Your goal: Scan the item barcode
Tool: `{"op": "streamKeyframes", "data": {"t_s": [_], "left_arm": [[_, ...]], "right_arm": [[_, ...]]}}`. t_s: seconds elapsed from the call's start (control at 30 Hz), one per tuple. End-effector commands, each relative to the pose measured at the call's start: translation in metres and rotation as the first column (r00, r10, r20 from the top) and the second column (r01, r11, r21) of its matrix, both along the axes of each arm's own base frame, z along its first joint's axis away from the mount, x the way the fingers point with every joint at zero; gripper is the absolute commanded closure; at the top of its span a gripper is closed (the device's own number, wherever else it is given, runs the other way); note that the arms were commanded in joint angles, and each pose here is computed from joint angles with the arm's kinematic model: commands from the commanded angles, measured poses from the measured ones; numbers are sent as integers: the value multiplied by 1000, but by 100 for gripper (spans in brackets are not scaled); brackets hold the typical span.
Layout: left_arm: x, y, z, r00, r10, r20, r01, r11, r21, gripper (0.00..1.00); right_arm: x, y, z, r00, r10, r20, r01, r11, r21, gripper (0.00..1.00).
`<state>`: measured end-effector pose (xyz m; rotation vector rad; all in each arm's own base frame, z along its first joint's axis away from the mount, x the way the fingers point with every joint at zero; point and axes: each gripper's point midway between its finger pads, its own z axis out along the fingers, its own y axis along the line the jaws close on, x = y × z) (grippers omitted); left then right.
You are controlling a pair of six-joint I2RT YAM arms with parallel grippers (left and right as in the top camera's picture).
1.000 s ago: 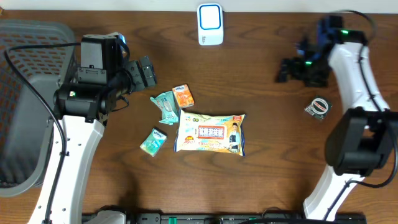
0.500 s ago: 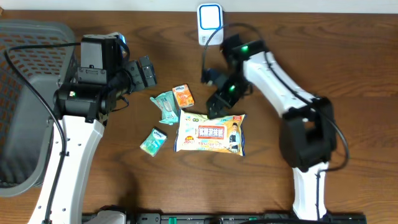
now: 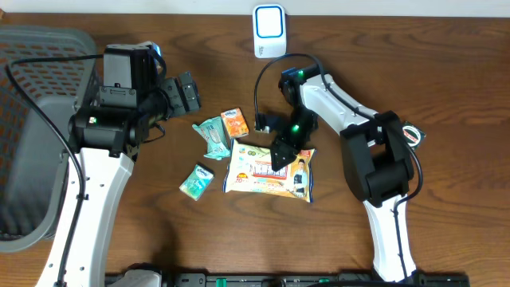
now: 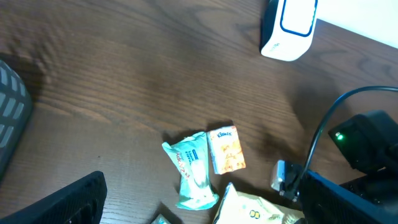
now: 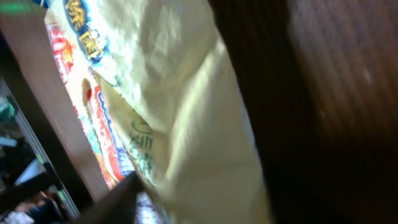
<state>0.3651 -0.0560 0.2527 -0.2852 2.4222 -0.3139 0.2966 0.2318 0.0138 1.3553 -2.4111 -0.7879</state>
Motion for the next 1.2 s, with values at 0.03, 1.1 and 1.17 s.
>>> {"op": "streamKeyframes", "data": {"t_s": [0.03, 1.1, 1.17], "left_arm": [[1, 3, 1, 1000, 6, 5, -7, 1000, 10, 2], [1, 3, 1, 1000, 6, 5, -7, 1000, 10, 2], [1, 3, 1, 1000, 6, 5, -7, 1000, 10, 2]], "right_arm": [[-19, 0, -19, 998, 19, -57, -20, 1000, -8, 84], [89, -87, 104, 654, -454, 605, 709, 646, -283, 99], [88, -86, 90, 659, -450, 602, 706, 647, -289, 99]]}}
